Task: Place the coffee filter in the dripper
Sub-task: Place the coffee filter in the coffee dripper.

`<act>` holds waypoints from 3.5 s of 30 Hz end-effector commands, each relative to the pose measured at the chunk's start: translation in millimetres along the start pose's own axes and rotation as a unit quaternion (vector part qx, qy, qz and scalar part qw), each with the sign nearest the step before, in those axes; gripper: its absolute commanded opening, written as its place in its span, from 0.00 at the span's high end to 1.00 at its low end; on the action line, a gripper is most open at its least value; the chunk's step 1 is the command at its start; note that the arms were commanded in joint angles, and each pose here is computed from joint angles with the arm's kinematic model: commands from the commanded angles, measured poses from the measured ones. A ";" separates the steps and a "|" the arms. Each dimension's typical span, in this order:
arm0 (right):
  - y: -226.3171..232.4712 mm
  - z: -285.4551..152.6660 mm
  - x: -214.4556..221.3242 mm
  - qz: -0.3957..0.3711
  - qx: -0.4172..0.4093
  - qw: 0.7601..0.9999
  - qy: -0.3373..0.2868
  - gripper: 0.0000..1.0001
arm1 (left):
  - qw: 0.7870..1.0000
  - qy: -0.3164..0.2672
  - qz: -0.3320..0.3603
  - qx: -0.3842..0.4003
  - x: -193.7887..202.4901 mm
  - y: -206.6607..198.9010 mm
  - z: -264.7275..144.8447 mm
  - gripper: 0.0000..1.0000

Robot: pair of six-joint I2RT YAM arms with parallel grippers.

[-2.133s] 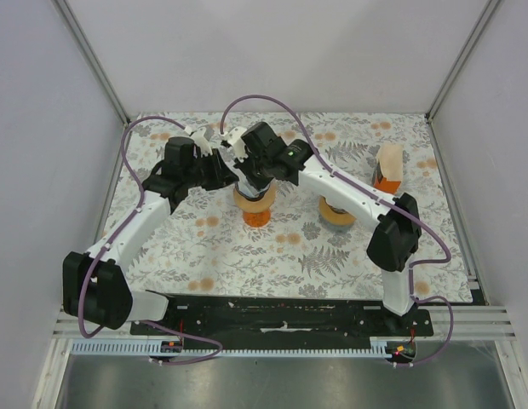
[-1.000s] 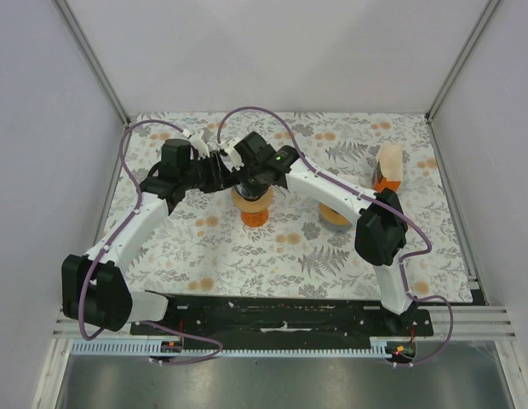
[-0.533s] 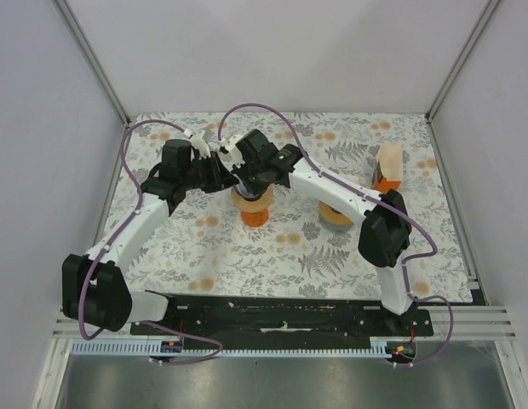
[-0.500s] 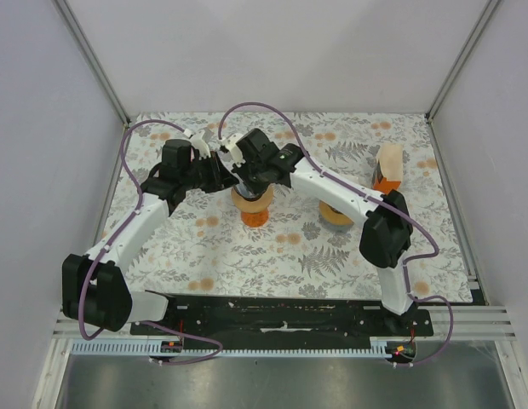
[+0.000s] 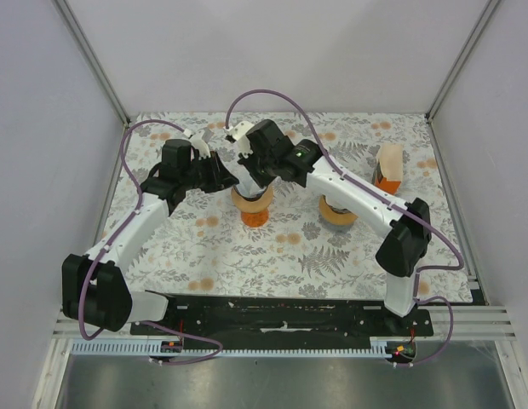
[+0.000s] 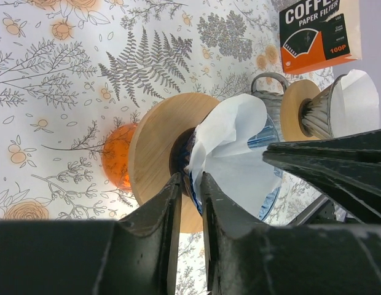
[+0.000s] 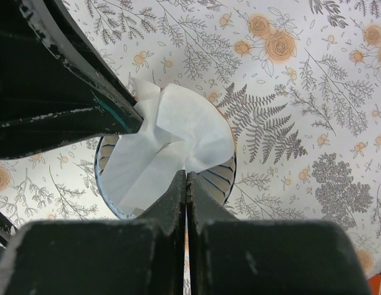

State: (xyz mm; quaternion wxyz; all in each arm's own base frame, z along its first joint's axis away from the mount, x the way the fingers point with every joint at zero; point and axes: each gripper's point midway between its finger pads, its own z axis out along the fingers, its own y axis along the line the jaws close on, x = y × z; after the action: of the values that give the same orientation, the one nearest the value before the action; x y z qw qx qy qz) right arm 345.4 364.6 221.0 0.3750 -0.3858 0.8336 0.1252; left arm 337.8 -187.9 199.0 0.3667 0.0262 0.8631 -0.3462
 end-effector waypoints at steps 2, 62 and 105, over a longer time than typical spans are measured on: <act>-12.8 -31.6 -17.2 -0.006 0.019 0.999 -0.040 0.98 | 0.999 -0.035 0.034 0.013 -26.9 -17.6 -14.4 0.71; -30.0 -34.8 -31.5 -0.043 0.020 0.996 -0.079 0.28 | 0.995 -0.043 0.087 -0.018 -25.8 2.0 -7.7 0.47; 23.0 89.8 61.2 0.066 -0.037 0.993 0.093 1.00 | 0.990 -0.063 0.114 -0.049 -47.0 12.1 2.9 0.45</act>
State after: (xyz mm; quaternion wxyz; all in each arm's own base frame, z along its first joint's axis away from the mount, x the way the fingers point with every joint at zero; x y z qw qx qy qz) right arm 366.1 395.9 154.0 0.3390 -0.3510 0.8606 0.1455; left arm 353.4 -173.6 202.1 0.4100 0.0591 0.8627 -0.2903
